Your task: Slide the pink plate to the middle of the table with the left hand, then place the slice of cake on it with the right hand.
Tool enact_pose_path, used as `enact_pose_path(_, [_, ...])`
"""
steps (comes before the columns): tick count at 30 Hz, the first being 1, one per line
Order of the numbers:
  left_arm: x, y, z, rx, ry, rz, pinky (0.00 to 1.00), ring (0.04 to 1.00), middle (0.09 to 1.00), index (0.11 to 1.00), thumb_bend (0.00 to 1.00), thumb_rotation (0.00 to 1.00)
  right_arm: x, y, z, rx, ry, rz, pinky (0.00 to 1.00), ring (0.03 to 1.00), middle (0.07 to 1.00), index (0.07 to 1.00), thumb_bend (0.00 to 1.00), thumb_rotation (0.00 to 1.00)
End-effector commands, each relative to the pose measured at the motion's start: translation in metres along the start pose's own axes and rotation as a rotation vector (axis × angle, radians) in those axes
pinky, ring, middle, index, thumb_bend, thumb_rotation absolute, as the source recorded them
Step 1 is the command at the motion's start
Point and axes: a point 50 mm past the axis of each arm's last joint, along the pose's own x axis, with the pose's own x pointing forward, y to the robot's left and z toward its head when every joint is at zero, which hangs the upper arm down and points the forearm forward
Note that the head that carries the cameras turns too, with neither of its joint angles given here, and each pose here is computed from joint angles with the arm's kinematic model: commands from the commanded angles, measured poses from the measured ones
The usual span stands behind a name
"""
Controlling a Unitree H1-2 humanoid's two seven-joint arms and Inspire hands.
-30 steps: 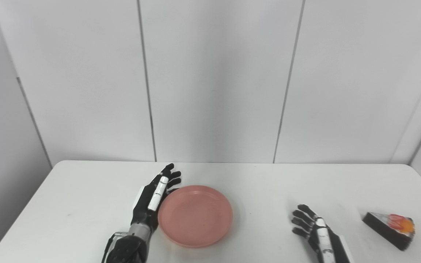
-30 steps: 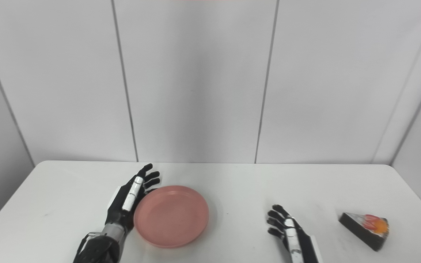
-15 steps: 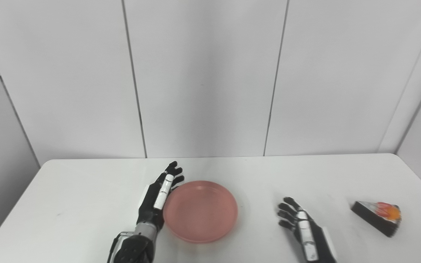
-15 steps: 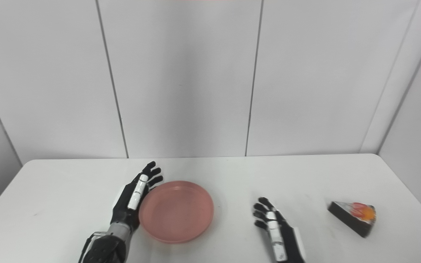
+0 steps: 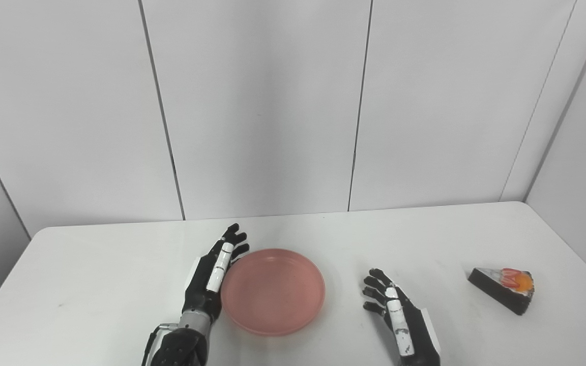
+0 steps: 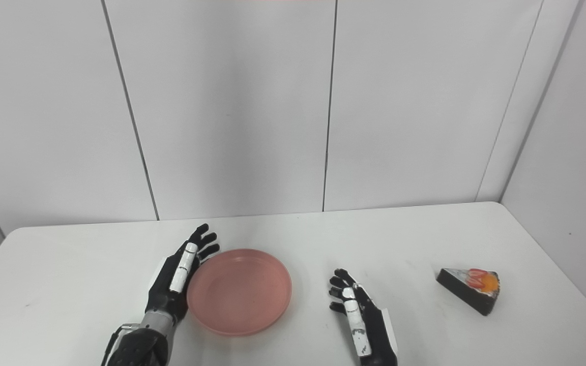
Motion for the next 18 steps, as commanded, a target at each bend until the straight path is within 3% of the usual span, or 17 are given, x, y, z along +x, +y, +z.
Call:
enact_pose_path(1, [0.005, 0.000, 0.012, -0.004, -0.039, 0.009, 0.81, 0.868, 0.891, 0.898, 0.68, 0.86, -0.013, 0.009, -0.017, 0.002, 0.081, 0.009, 0.72, 0.797, 0.813, 0.814, 0.78, 1.00])
enact_pose_path(9, [0.003, -0.001, 0.009, -0.004, -0.043, 0.011, 0.80, 0.864, 0.885, 0.892, 0.68, 0.87, -0.019, 0.002, -0.011, -0.051, 0.048, -0.030, 0.71, 0.802, 0.851, 0.824, 0.74, 1.00])
enact_pose_path(13, [0.000, 0.001, 0.009, -0.010, -0.045, 0.013, 0.81, 0.870, 0.888, 0.899, 0.67, 0.86, -0.024, -0.006, 0.008, -0.133, -0.021, -0.114, 0.69, 0.791, 0.857, 0.813, 0.69, 0.94])
enact_pose_path(14, [0.000, 0.002, 0.009, -0.014, -0.046, 0.011, 0.81, 0.874, 0.890, 0.901, 0.68, 0.86, -0.024, -0.009, 0.016, -0.150, -0.042, -0.136, 0.67, 0.780, 0.856, 0.793, 0.68, 0.88])
enact_pose_path(18, [-0.001, 0.006, 0.011, -0.031, -0.043, 0.011, 0.80, 0.873, 0.886, 0.894, 0.68, 0.86, -0.022, -0.026, 0.052, -0.308, -0.151, -0.182, 0.63, 0.753, 0.846, 0.780, 0.66, 0.86])
